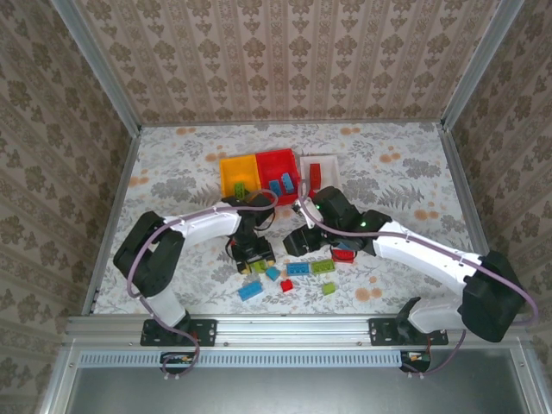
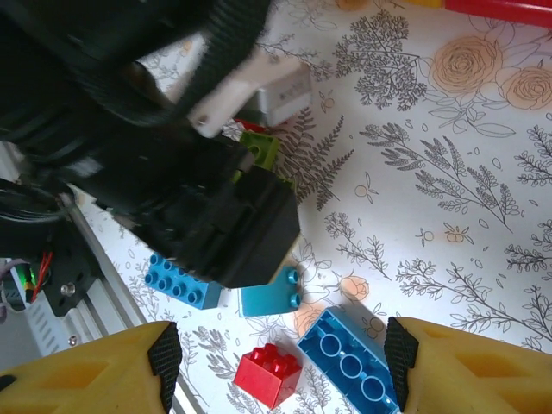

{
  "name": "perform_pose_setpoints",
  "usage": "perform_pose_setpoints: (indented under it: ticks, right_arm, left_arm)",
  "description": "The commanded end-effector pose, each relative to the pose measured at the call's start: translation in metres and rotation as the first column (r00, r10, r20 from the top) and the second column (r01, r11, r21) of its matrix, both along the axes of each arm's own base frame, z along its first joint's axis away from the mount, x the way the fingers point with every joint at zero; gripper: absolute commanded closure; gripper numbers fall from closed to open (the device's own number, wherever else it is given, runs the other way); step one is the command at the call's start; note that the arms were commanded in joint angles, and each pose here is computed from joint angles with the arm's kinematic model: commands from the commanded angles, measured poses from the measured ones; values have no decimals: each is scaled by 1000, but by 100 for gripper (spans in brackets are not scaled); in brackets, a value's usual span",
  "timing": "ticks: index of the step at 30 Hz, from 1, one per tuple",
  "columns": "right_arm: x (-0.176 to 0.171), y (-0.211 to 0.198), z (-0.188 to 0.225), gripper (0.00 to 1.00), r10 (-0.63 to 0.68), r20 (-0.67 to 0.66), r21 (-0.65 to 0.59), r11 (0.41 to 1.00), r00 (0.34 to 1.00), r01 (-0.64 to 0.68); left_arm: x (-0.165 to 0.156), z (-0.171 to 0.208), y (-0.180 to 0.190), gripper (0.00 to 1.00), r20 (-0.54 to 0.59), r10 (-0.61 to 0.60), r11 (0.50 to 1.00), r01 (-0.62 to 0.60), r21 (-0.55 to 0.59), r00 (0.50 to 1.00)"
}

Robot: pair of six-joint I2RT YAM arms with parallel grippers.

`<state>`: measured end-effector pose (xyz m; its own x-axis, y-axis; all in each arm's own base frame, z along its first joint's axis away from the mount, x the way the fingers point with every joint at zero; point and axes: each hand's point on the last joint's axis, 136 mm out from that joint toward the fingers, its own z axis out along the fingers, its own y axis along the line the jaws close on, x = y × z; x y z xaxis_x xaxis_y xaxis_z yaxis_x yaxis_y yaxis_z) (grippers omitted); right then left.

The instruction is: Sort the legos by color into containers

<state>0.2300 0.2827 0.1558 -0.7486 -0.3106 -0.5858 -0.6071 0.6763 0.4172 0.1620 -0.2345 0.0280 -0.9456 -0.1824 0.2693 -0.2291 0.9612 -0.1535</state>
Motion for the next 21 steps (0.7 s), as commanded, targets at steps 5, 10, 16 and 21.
perform_pose_setpoints:
  ticks: [5, 10, 16, 21]
  right_arm:
    - [-5, -6, 3, 33, -7, -9, 24, 1000, 1000, 8]
    - [-6, -8, 4, 33, -22, -8, 28, 999, 1000, 22]
    - [1, -14, 16, 33, -58, 39, 28, 998, 998, 57]
    - [19, -23, 37, 33, -145, 104, 62, 988, 984, 139]
  left_arm:
    - [7, -12, -9, 62, 33, 29, 999, -30, 21, 999]
    - [15, 0, -10, 79, 88, 18, 1000, -19, 17, 996]
    - [37, 46, -13, 86, 203, -13, 1000, 12, 4, 979]
    - [76, 94, -2, 86, 311, -10, 1000, 10, -1, 951]
